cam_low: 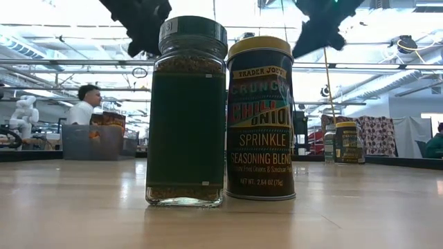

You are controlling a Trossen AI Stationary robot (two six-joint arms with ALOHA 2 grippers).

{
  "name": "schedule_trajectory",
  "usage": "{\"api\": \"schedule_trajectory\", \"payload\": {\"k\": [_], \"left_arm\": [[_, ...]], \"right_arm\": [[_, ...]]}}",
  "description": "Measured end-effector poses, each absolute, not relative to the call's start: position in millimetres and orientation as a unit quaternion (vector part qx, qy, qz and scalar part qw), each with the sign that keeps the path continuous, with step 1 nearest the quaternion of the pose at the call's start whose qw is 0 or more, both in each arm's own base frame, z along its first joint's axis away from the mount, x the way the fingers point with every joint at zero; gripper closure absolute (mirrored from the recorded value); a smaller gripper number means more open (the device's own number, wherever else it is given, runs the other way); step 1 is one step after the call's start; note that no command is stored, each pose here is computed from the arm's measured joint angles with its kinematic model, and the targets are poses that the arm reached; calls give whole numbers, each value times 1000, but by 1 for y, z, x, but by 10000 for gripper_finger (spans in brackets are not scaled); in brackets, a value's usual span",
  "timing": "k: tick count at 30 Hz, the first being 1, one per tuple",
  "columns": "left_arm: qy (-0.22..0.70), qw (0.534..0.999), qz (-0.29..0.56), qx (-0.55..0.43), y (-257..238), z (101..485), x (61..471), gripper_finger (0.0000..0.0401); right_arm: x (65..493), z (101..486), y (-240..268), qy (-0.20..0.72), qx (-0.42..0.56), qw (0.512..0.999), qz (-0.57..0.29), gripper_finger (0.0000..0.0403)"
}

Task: Sort spices by type
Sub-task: Put the top orange seasoning pack into the black bin

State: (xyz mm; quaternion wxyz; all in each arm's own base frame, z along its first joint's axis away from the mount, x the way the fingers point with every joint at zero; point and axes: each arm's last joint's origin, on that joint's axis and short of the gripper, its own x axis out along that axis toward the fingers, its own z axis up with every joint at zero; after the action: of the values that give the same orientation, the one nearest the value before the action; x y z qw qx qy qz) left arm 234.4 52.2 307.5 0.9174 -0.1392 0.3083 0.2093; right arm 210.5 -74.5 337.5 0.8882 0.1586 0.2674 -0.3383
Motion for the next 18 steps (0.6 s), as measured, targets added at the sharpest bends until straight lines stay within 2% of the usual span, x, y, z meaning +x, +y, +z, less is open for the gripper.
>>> {"api": "schedule_trajectory", "payload": {"k": [2, 7, 13, 18], "left_arm": [[291, 923, 206, -145, 50, 310, 237, 389], [254, 936, 192, -152, 48, 317, 242, 361], [257, 933, 189, -166, 48, 316, 241, 312], [257, 933, 185, -168, 47, 316, 241, 280]], "right_arm": [[197, 336, -88, 271, 198, 860, -385, 362], [174, 330, -115, 302, 212, 811, -455, 341], [155, 332, -139, 281, 198, 761, -550, 286], [142, 326, -156, 242, 271, 701, -614, 241]]}}
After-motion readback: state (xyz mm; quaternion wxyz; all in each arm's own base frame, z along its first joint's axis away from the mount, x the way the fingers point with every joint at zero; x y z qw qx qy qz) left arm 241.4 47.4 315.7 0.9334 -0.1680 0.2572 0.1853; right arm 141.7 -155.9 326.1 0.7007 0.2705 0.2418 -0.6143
